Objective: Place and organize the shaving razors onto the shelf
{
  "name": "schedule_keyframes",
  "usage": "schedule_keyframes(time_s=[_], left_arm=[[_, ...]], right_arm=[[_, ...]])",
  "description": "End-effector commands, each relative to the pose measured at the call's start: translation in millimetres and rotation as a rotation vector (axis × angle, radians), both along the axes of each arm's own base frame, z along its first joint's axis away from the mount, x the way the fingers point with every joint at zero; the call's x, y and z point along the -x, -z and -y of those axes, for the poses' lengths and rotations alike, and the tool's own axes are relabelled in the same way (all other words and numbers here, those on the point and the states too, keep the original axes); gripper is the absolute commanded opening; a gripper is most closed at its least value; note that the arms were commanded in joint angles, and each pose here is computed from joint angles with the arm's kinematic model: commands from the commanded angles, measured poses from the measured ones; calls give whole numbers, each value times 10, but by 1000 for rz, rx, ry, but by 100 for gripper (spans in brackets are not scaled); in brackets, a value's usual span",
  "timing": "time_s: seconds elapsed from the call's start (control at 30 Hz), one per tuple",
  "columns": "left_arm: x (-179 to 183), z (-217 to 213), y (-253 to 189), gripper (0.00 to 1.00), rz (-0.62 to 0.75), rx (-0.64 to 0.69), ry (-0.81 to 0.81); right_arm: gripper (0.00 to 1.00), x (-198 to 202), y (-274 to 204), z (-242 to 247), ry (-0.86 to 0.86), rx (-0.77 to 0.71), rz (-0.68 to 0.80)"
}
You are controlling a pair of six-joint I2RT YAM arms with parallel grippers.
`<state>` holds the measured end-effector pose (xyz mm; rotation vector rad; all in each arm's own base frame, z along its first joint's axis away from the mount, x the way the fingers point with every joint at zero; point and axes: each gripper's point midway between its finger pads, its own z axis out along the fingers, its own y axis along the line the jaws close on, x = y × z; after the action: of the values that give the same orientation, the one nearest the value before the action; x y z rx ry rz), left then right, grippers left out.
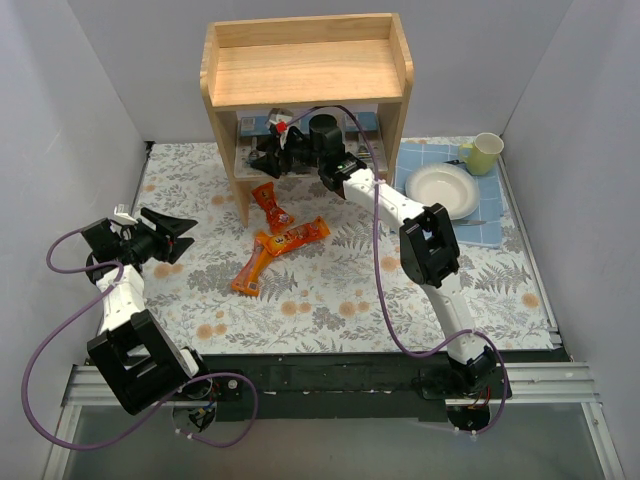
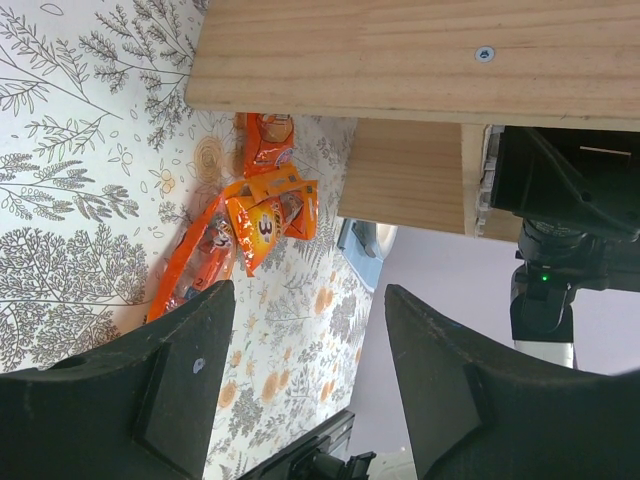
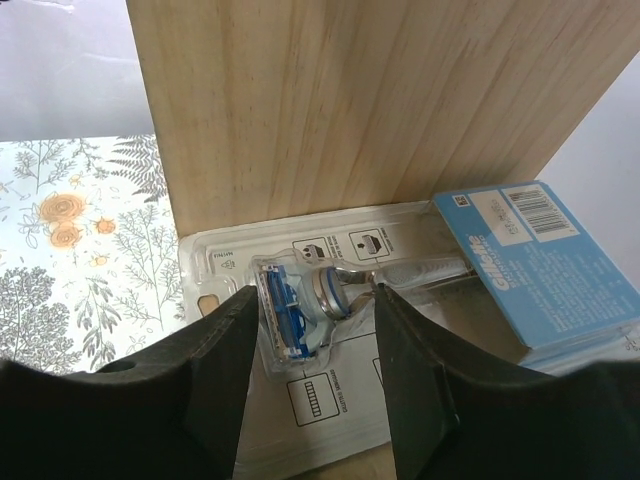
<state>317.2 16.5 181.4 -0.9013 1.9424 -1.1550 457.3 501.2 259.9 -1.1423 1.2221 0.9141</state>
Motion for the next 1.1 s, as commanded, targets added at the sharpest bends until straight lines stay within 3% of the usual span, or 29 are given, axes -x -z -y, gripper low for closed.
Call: schedule_keyframes(time_s=[0.0, 0.2, 0.23, 0.4, 0.8, 0.93, 1.07], left_arm=[[6, -9, -102, 61, 43, -24, 0], [8, -6, -90, 61, 40, -18, -2], [12, 0, -82, 61, 36, -11, -1], [-5, -1, -110, 61, 45, -7, 4], [23, 27, -132, 61, 54, -6, 7], [-3, 18, -208, 61, 75, -5, 10], [-74, -4, -311, 61, 112, 8, 15]], right_arm=[[58, 12, -195, 36, 37, -20, 55], [63, 97, -349, 80, 35, -58, 70], [69, 120, -359, 94, 33, -64, 71], [75, 259, -519, 170, 38, -114, 95], [77, 498, -731, 220, 15, -167, 111], [77, 617, -676, 403, 45, -101, 117], [76, 777, -727, 733, 92, 26, 272]])
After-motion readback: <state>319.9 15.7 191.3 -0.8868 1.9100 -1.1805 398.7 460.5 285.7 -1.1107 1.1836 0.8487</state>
